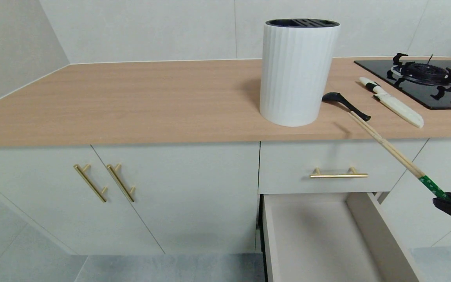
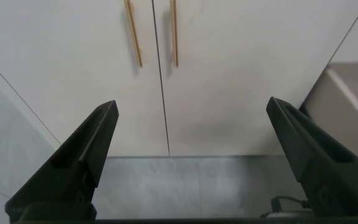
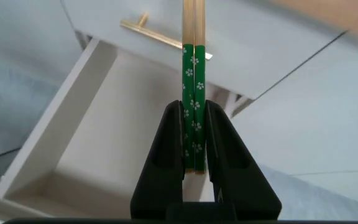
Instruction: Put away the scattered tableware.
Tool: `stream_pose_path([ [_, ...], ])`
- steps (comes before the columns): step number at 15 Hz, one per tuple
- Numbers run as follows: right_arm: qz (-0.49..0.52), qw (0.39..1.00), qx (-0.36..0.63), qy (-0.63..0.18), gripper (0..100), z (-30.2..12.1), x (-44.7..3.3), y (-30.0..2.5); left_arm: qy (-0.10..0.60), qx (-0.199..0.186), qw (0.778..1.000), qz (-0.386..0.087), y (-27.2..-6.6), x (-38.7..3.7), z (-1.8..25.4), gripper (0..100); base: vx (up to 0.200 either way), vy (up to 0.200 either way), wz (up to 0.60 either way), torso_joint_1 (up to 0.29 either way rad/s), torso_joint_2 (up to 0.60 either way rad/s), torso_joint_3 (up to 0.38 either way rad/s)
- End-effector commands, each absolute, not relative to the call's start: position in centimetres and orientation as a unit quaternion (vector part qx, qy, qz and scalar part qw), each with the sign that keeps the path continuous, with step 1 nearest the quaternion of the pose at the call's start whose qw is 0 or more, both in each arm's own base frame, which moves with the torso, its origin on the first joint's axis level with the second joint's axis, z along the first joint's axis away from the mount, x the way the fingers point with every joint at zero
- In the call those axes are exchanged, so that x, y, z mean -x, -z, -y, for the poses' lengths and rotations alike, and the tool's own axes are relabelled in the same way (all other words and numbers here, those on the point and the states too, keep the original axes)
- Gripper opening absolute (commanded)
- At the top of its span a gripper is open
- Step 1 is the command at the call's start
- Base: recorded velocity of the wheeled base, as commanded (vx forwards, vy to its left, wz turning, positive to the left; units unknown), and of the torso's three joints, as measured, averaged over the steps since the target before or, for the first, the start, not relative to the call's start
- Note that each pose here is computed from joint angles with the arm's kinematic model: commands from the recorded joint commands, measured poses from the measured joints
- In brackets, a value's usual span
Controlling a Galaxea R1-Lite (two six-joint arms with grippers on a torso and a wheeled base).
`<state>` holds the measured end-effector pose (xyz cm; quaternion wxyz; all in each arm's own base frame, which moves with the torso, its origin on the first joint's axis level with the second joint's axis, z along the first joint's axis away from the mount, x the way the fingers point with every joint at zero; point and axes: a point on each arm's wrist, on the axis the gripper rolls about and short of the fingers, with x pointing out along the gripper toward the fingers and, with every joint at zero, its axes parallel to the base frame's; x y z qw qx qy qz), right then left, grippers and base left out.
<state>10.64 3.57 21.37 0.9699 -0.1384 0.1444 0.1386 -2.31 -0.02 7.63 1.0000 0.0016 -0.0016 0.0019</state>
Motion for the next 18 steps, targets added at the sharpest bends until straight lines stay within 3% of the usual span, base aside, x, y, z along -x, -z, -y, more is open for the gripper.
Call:
stream_pose_path([
  [1, -0.135, 0.965, 0.143, -0.172, 0, -4.0, -9.7, -21.1, -0.002, -0.002, 1.000, 0.001, -7.6, 2.3, 0.0, 100, 0.000, 0.000, 0.00, -0.203, 0.47, 0.271],
  [9, -0.181, 0.933, 0.182, -0.251, 0, -5.1, -9.5, -18.1, -0.002, -0.002, 1.000, 0.001, -7.6, 2.3, 0.0, 100, 0.000, 0.000, 0.00, -0.175, 0.44, 0.254],
  [18, -0.288, 0.883, 0.214, -0.303, 0, -7.2, -11.0, -14.1, -0.002, -0.002, 1.000, 0.001, -7.6, 2.3, 0.0, 100, 0.000, 0.000, 0.00, -0.009, 0.03, 0.017],
])
